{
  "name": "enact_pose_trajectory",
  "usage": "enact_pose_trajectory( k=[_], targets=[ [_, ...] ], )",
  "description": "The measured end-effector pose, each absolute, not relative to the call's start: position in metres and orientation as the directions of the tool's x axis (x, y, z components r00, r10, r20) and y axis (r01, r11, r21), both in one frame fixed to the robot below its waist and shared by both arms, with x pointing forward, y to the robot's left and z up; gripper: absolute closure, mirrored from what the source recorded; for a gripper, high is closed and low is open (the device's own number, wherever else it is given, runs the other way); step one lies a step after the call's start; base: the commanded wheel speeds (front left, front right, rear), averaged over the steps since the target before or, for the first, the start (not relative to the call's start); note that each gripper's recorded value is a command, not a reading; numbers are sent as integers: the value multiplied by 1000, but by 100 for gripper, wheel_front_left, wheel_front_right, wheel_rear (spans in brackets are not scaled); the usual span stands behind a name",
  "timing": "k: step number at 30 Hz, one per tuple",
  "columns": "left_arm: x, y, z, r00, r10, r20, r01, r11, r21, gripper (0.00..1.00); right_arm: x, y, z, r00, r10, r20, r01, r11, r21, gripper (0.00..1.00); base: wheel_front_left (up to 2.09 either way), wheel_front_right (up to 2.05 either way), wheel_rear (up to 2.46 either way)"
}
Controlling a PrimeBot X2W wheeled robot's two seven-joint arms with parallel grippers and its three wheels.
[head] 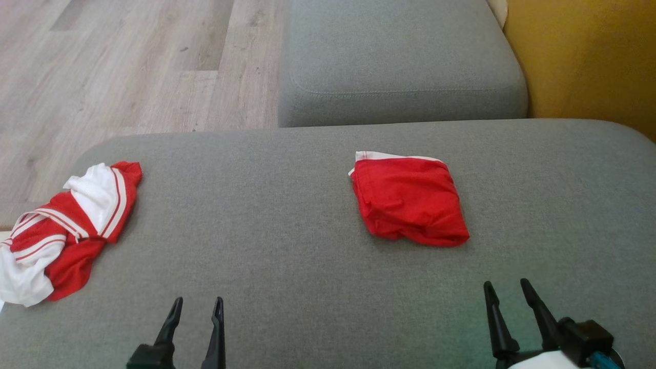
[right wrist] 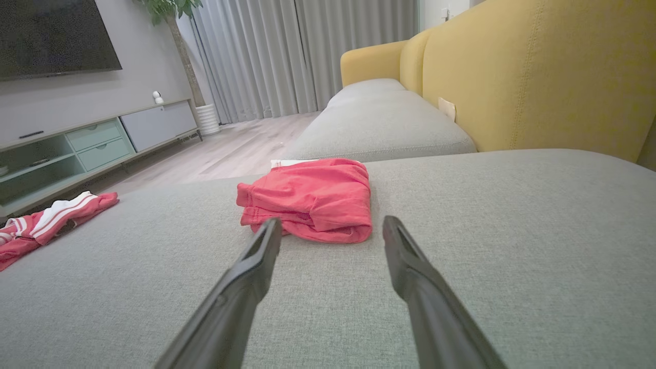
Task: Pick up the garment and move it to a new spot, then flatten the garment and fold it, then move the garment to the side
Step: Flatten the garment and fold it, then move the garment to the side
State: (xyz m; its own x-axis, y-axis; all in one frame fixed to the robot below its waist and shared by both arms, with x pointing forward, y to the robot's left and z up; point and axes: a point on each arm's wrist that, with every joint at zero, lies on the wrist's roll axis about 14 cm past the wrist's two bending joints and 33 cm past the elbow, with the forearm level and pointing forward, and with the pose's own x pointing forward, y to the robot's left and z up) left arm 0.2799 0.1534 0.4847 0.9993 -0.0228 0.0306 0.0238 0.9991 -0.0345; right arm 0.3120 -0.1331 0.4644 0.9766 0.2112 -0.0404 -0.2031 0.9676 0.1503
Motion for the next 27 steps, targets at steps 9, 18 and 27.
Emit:
enact_pose_trajectory(
  k=[9, 18, 27],
  targets=[
    [280, 155, 475, 1000, -13, -5, 13, 999, -45, 0, 313, -131, 457, 973, 219, -66, -207, 965, 159, 0, 0, 0, 0],
    [291, 153, 471, 999, -13, -29, 12, 998, -56, 0, 327, -121, 433, 955, 256, -150, -226, 955, 190, 0, 0, 0, 0],
    [331, 137, 482, 998, -65, -4, 65, 996, -66, 0, 408, -133, 433, 948, 264, -180, -228, 954, 196, 0, 0, 0, 0]
  ],
)
